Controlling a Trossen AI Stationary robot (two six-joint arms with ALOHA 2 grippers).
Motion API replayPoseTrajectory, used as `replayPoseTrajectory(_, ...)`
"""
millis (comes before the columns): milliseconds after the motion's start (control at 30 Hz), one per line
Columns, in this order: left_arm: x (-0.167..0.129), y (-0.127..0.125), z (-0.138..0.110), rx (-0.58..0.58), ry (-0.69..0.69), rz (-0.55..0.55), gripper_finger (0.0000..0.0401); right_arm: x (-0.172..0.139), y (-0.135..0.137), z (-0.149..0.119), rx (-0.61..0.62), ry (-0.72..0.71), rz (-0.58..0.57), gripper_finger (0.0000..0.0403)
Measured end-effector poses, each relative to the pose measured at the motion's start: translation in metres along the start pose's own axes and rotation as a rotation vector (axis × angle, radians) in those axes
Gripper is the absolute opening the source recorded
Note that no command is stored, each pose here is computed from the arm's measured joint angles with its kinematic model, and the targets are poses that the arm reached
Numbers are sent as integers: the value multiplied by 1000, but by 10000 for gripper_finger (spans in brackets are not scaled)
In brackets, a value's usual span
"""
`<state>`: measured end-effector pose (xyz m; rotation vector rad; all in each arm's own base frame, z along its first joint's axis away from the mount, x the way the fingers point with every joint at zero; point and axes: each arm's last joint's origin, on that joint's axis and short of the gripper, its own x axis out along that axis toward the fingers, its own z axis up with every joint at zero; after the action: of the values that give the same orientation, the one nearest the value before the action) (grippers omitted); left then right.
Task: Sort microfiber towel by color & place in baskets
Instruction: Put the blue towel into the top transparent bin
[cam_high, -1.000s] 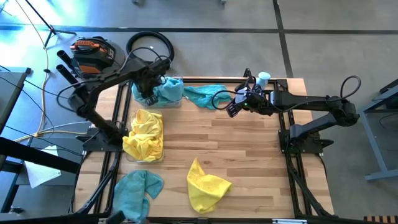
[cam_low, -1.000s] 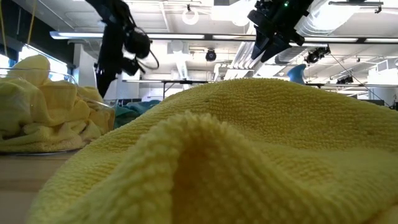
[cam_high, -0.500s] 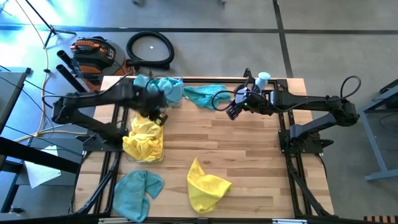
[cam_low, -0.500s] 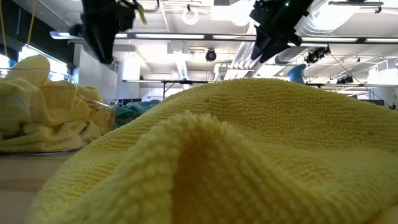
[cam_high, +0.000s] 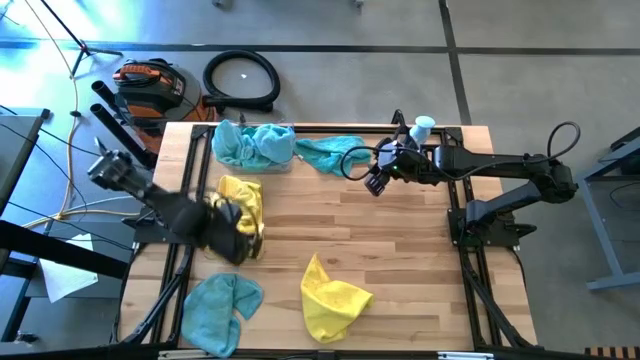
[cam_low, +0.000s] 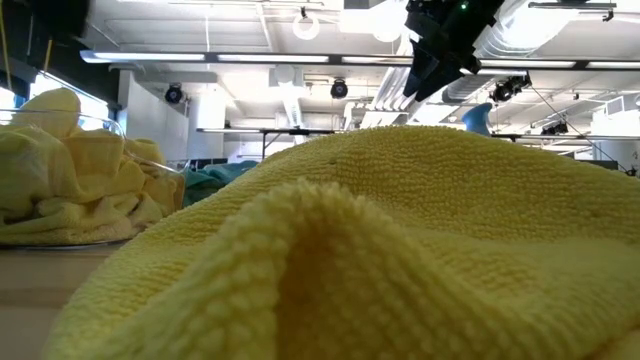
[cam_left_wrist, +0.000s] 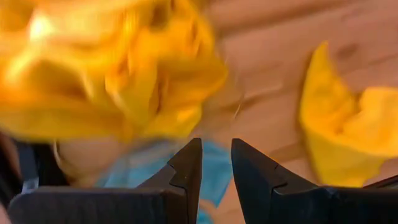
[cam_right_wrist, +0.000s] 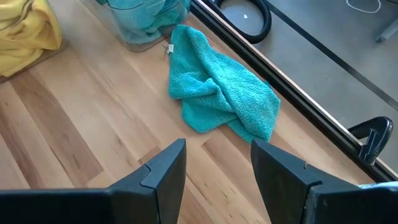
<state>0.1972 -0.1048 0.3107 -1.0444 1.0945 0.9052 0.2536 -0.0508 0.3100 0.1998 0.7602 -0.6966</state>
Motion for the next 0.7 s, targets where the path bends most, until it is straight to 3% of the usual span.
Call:
replayPoseTrajectory(333, 31, -5, -65, -24, 113, 192, 83, 0, 0, 0, 0, 0, 0, 179)
replayPoseTrajectory(700, 64, 4, -112, -81, 200, 382, 177, 0, 0, 0, 0, 0, 0, 179)
